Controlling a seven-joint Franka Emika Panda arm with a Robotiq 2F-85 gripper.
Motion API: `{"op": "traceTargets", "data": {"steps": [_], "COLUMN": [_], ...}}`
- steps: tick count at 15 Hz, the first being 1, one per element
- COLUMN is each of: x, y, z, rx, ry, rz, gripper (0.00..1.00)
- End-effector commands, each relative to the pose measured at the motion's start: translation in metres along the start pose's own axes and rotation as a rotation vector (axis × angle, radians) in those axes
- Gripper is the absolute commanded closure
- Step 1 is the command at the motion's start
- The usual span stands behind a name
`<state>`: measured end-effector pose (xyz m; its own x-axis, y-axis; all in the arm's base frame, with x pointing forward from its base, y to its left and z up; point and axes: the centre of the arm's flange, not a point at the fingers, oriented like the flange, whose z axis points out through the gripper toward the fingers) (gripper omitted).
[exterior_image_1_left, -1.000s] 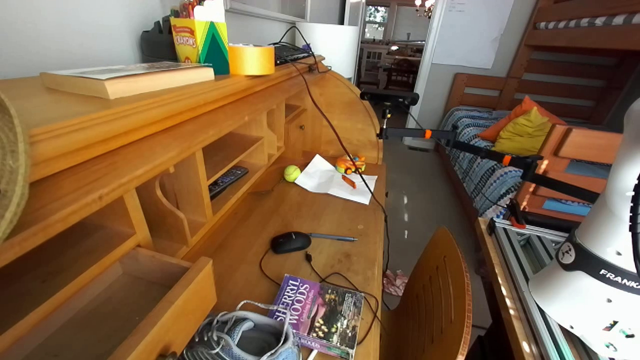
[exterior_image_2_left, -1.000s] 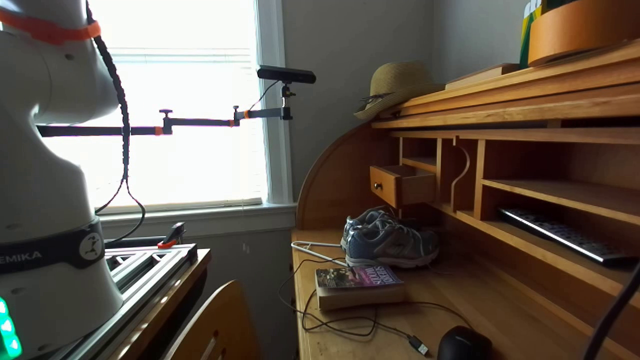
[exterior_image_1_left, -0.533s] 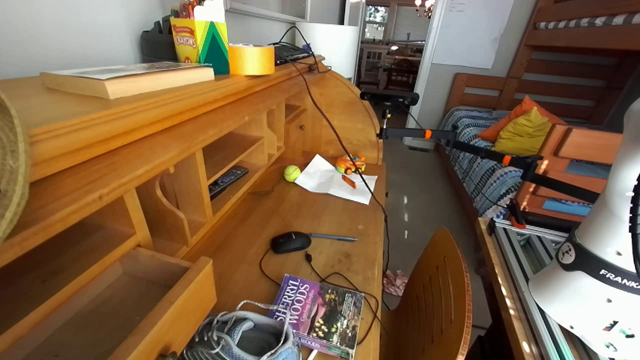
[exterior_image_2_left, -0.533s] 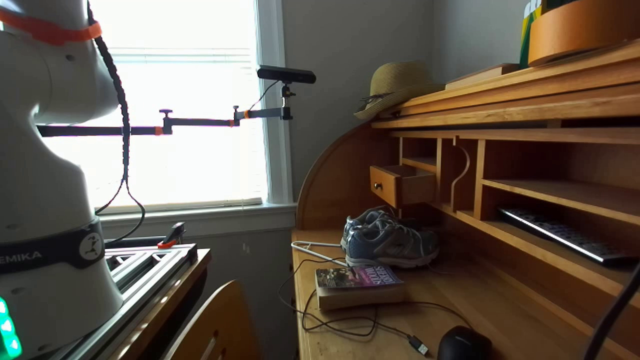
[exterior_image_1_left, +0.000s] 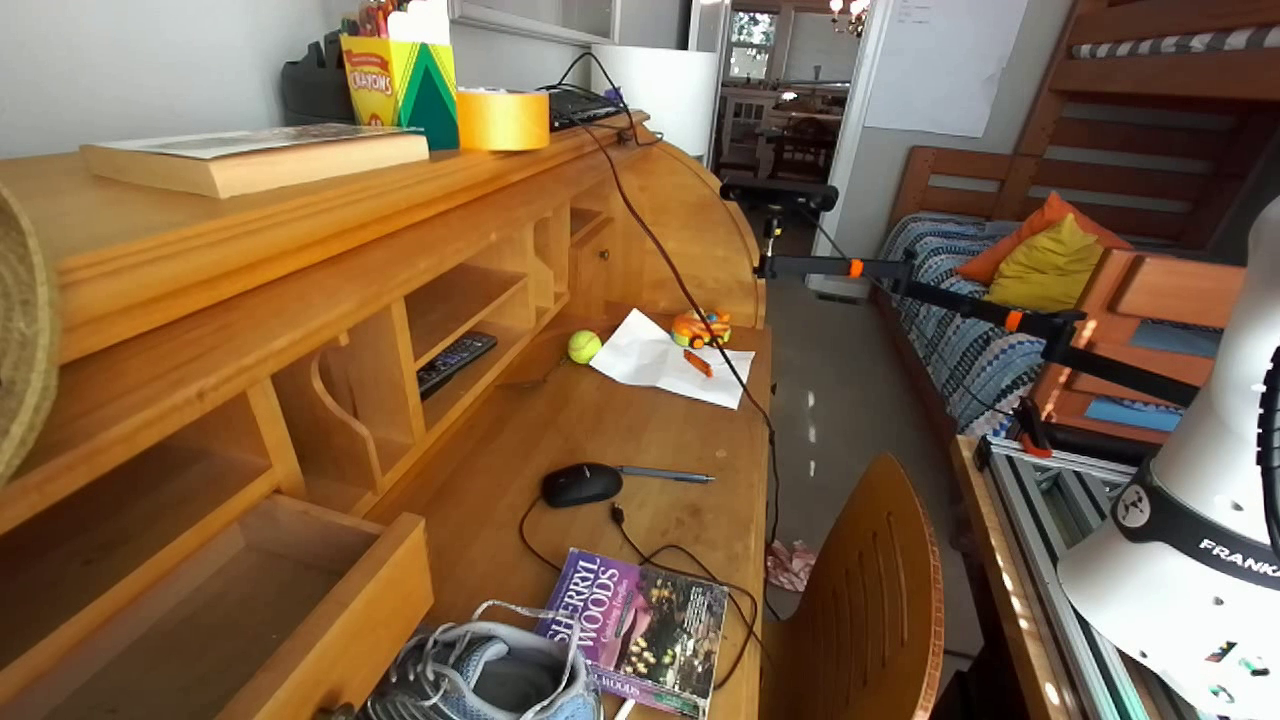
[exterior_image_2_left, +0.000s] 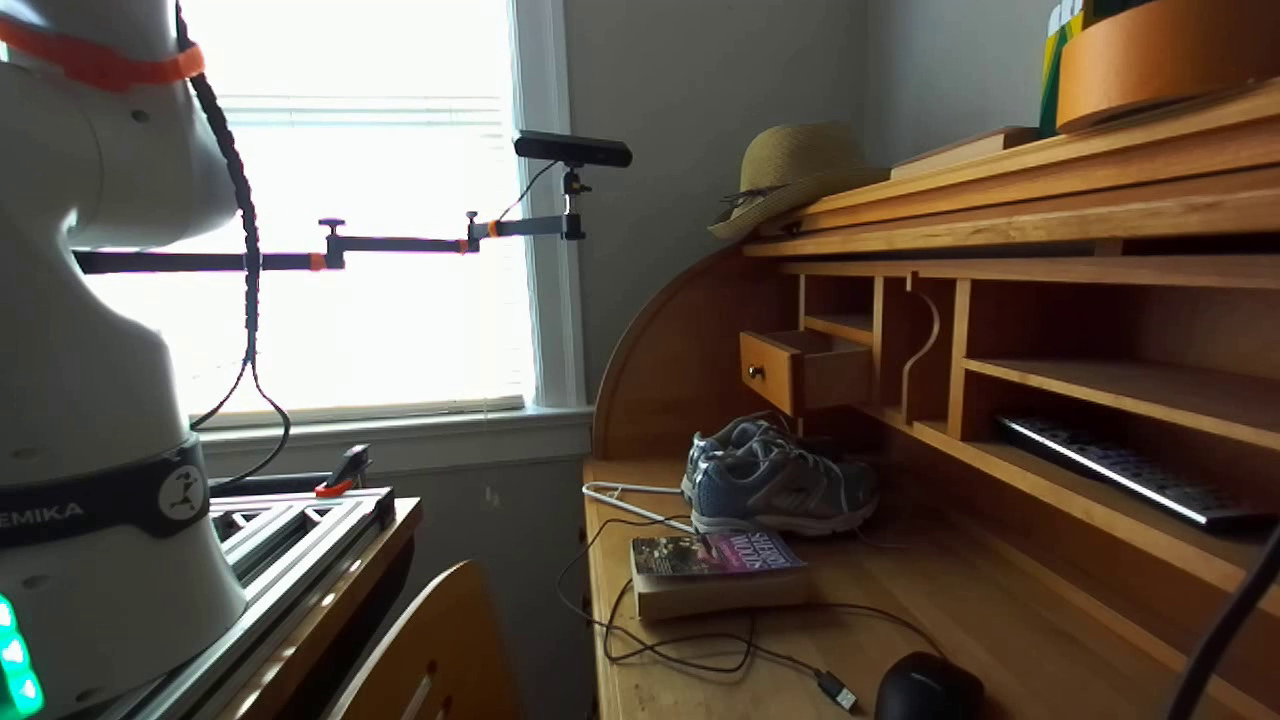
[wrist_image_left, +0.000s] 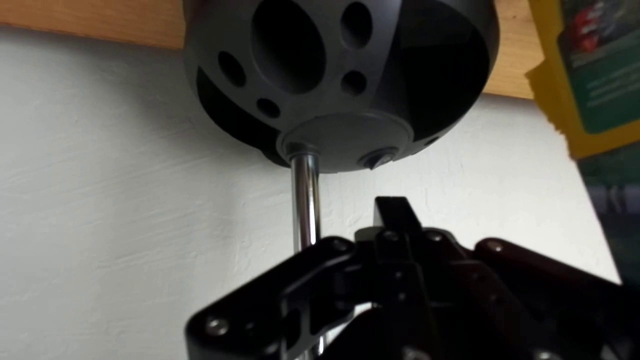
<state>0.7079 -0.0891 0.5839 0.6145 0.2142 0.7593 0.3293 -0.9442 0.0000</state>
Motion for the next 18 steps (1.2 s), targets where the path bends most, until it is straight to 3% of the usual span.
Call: {"op": "traceTargets", "data": {"steps": [1,18], "x": [0.003,-0.001], "y": [0.007,0.015], "z": [0.013,0.035], "rx": [0.022,0.029], "ry": [-0.017,-0.03], "rz": [0.013,0.029], "gripper": [1.0,1.0]}}
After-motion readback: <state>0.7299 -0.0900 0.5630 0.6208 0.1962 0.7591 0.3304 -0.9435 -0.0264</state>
